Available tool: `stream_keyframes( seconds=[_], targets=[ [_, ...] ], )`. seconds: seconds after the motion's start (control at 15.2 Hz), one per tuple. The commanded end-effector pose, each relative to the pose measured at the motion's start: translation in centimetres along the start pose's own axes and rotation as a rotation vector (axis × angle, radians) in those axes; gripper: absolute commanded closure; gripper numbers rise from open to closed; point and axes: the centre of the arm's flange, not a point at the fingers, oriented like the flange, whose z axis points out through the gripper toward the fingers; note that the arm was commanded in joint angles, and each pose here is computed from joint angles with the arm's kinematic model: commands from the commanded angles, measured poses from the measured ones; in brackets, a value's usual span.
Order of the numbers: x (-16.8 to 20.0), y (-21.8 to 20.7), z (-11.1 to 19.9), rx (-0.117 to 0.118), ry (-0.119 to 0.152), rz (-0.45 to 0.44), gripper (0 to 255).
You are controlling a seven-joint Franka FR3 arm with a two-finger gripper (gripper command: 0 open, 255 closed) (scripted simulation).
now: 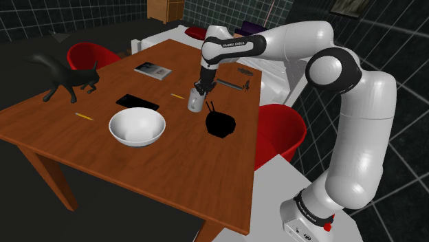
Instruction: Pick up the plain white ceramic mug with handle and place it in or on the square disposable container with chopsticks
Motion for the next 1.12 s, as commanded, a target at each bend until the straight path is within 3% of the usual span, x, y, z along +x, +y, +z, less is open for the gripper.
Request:
stream_keyframes(
  seconds=[0.0,1.06],
  targets=[
    [0.0,0.0,-0.5,0.0,0.0,0.0,255],
    [-0.7,-0.3,-8.9,0.0,0.0,0.0,255]
  ],
)
